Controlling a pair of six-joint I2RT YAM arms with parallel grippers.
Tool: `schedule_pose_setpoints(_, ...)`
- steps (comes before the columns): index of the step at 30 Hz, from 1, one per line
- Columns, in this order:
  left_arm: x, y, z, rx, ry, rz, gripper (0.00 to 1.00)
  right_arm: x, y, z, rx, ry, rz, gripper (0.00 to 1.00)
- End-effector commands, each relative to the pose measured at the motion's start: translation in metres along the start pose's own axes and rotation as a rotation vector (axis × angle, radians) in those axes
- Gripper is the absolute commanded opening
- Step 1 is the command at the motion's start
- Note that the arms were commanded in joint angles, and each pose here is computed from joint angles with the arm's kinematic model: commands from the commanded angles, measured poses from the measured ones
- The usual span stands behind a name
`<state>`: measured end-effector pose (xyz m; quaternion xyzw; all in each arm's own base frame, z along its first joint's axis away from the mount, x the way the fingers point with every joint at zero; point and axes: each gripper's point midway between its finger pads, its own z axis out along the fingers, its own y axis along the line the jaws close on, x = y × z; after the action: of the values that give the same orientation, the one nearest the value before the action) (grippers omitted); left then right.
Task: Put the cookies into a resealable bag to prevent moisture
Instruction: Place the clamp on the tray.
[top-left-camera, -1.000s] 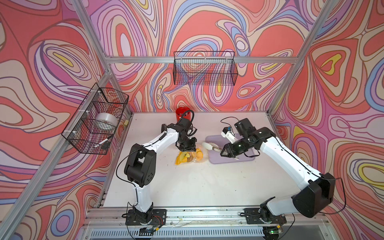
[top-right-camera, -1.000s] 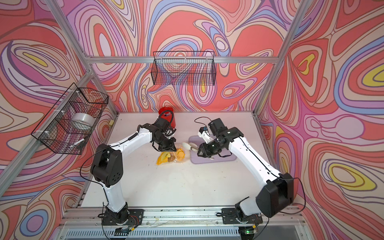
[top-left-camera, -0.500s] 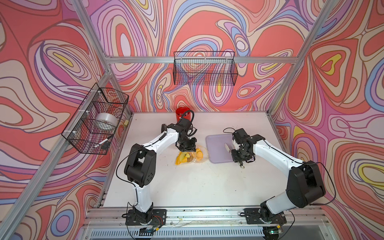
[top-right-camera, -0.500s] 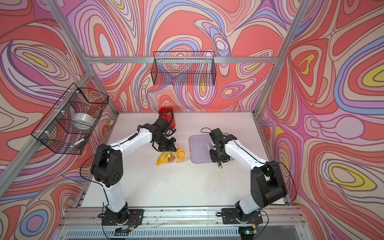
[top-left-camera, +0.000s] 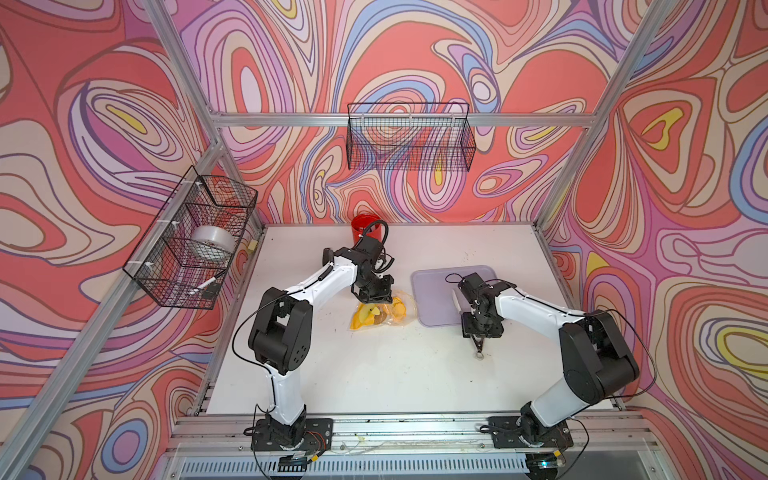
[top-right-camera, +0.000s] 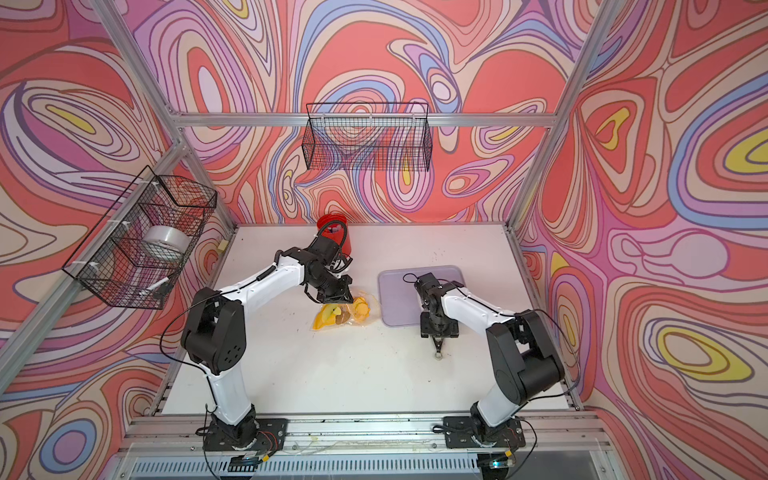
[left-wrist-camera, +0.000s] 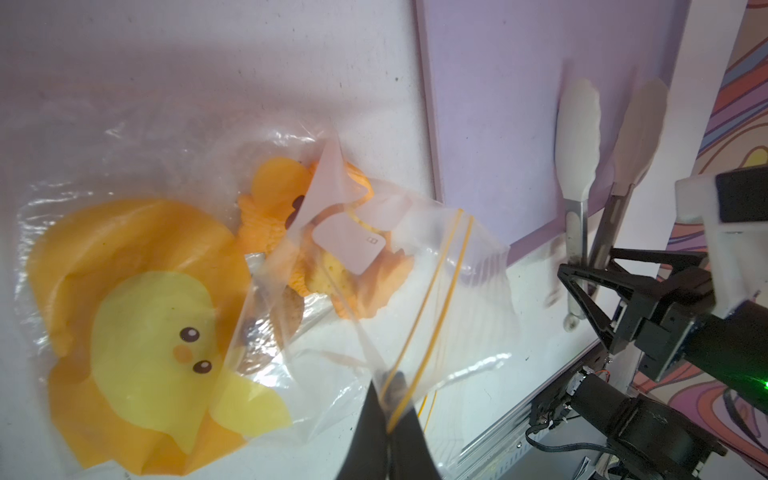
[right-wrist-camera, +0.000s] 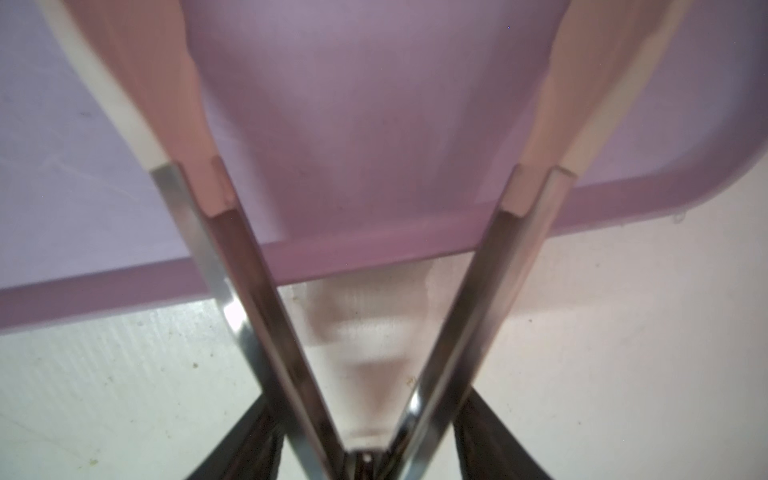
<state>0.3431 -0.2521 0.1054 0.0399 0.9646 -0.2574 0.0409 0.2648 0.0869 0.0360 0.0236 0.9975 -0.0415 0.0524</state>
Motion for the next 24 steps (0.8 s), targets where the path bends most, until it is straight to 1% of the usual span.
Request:
schedule_pose_setpoints(1,-0.002,-0.002,-0.003,0.016,-0.009,0.005,0.00,-0.006,-0.005,-0.012,0.027,-0.042,0.003,0.74)
schedule_pose_setpoints(3,-0.002,-0.002,-0.002,0.020,-0.010,0.006,0.00,-0.010,-0.010,-0.027,0.047,-0.062,-0.013,0.78)
schedule_pose_setpoints(4,-0.002,-0.002,-0.001,0.023,-0.010,0.005,0.00,-0.013,-0.011,-0.037,0.048,-0.079,-0.021,0.92)
schedule_pose_setpoints(5,-0.002,-0.003,-0.001,0.027,-0.010,0.006,0.00,-0.017,-0.010,-0.046,0.034,-0.101,-0.030,0.93)
schedule_pose_setpoints(6,-0.002,-0.003,-0.001,0.030,-0.009,0.008,0.00,-0.024,-0.001,-0.058,-0.012,-0.140,-0.054,0.95)
schedule_pose_setpoints(7,-0.002,-0.004,-0.001,0.032,-0.008,0.009,0.00,-0.032,0.016,-0.073,-0.105,-0.187,-0.086,0.95)
schedule_pose_setpoints(11,-0.003,-0.006,-0.004,0.036,-0.006,0.020,0.00,-0.055,0.084,-0.101,-0.421,-0.297,-0.147,0.91)
schedule_pose_setpoints(13,-0.003,-0.007,-0.006,0.034,-0.006,0.025,0.00,-0.064,0.116,-0.099,-0.499,-0.312,-0.171,0.88)
schedule_pose_setpoints(16,-0.001,-0.007,-0.009,0.032,-0.006,0.028,0.00,-0.073,0.150,-0.083,-0.530,-0.314,-0.212,0.85)
schedule_pose_setpoints(18,0.000,-0.008,-0.010,0.033,-0.005,0.029,0.00,-0.082,0.167,-0.073,-0.542,-0.324,-0.222,0.84)
schedule_pose_setpoints(20,0.001,-0.008,-0.011,0.032,-0.003,0.029,0.00,-0.094,0.175,-0.065,-0.544,-0.334,-0.207,0.81)
schedule_pose_setpoints(21,0.001,-0.008,-0.011,0.031,-0.002,0.031,0.00,-0.100,0.178,-0.055,-0.528,-0.331,-0.200,0.78)
schedule_pose_setpoints(24,0.002,-0.008,-0.012,0.032,0.002,0.033,0.00,-0.116,0.188,-0.042,-0.517,-0.340,-0.197,0.69)
